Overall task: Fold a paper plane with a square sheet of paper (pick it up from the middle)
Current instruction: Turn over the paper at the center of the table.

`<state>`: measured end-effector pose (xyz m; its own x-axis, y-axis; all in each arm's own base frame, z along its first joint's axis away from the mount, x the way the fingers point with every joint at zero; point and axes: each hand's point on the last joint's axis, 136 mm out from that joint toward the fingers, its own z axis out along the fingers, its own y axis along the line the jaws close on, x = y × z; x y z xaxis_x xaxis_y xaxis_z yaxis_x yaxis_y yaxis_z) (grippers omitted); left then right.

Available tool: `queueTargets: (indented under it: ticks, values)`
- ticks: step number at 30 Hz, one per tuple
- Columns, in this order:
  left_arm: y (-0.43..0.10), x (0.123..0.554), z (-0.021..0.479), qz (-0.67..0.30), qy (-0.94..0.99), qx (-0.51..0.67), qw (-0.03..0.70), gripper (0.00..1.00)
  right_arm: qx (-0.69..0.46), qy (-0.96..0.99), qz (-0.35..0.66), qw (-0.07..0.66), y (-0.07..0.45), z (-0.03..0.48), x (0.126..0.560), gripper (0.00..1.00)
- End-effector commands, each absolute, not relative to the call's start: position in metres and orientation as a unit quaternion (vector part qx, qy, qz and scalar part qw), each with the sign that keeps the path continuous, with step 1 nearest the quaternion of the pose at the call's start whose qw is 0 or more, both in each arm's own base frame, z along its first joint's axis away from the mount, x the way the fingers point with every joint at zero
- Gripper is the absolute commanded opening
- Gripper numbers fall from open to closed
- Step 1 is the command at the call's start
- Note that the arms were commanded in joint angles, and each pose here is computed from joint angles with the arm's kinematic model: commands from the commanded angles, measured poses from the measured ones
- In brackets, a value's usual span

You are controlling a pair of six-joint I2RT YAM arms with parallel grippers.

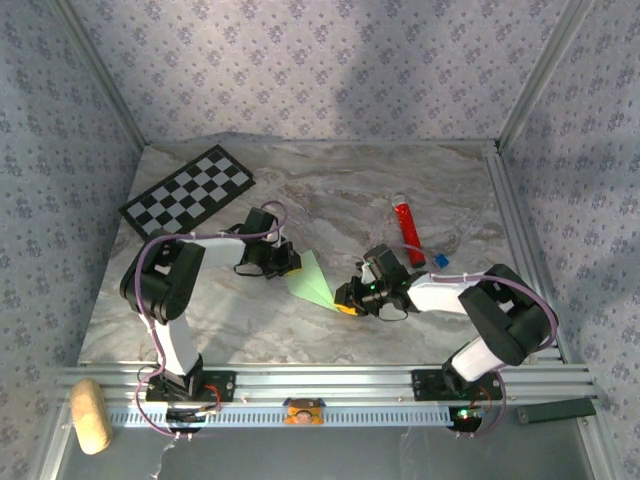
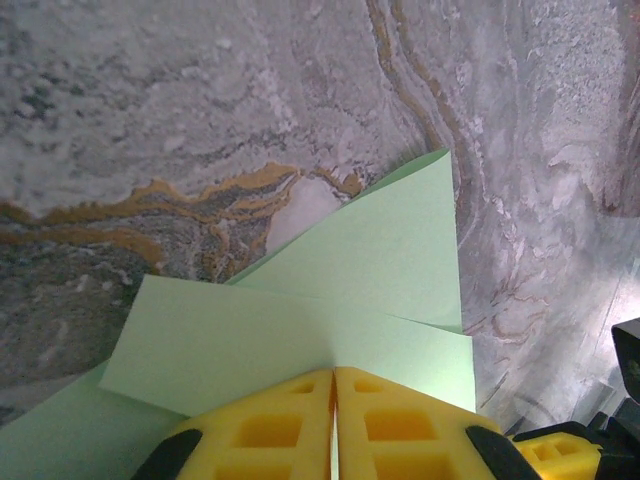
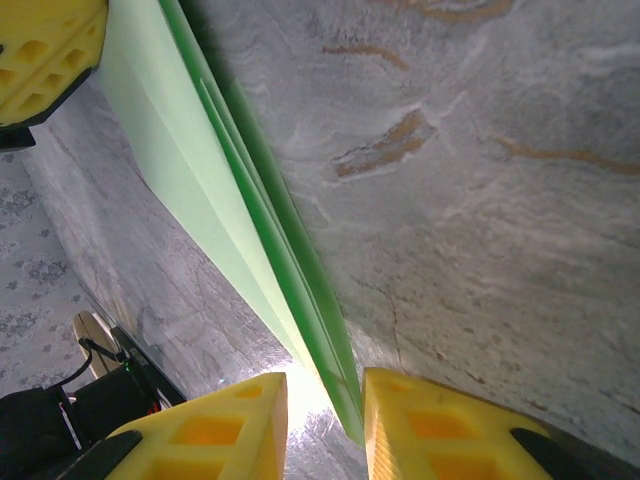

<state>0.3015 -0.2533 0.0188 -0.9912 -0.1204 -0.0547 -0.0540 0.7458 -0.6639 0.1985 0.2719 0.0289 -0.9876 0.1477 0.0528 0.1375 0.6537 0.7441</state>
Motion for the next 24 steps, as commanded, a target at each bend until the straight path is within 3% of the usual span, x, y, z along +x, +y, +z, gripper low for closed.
queueTargets:
  ticks: [1,24]
  values:
    - [-0.244,0.295,0.003,-0.335,0.94,-0.069,0.025,0.09,0.089,0.911,0.403,-0.006,0.267,0.023,0.192,0.28]
    - [-0.244,0.294,0.002,-0.337,0.938,-0.074,0.023,0.09,0.084,0.907,0.411,-0.044,0.271,0.019,0.179,0.27]
